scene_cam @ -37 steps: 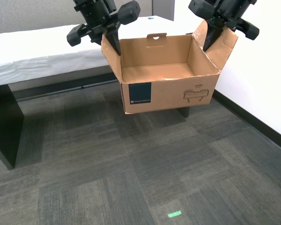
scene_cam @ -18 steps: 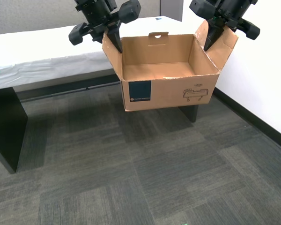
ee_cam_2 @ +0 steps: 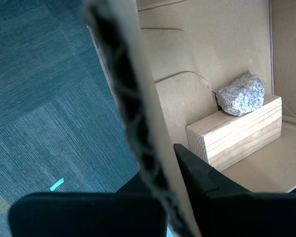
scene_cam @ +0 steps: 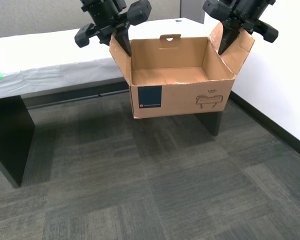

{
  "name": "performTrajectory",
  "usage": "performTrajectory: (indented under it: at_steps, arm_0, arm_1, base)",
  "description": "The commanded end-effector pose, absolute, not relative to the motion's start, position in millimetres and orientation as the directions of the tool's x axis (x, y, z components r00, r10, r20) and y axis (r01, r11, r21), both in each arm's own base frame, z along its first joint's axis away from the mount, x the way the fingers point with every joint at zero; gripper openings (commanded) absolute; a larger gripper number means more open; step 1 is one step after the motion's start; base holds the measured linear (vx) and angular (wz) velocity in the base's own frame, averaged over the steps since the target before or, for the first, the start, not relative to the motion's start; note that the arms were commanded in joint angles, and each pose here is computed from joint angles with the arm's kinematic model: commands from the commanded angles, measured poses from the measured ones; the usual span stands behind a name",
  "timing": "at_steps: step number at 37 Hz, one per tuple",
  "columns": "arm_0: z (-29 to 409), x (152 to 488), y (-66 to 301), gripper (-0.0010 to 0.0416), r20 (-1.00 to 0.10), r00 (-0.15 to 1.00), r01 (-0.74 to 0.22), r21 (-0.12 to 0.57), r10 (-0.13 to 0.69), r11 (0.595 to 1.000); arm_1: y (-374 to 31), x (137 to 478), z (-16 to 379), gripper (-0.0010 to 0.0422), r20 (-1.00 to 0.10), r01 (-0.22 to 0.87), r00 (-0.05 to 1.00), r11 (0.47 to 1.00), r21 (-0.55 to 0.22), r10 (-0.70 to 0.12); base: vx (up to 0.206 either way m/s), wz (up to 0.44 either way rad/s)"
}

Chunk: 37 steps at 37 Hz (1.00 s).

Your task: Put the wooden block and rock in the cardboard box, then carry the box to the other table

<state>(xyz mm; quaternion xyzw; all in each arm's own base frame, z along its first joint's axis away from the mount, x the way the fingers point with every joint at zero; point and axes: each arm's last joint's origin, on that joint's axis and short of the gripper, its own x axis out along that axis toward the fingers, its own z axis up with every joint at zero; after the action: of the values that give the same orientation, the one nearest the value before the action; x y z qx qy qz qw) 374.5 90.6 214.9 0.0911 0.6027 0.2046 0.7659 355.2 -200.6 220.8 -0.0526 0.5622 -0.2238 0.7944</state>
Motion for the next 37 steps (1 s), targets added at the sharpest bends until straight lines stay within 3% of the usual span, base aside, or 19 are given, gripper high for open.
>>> performTrajectory:
  at_steps: [1, 37]
  arm_0:
    - [215.5, 374.6, 91.4, -0.0001, -0.882, 0.191, -0.206, 0.393, 0.43, 0.896]
    - [215.3, 373.9, 91.4, -0.0001, -0.884, 0.184, -0.204, 0.393, 0.429, 0.897]
  arm_1:
    - [-201.3, 355.7, 221.8, -0.0001, -0.864, 0.314, 0.273, 0.888, -0.335, -0.423]
    - [-199.6, 351.5, 219.7, -0.0001, -0.885, 0.283, 0.233, 0.899, -0.334, -0.402]
  base:
    - [0.117, 0.144]
    - [0.116, 0.166]
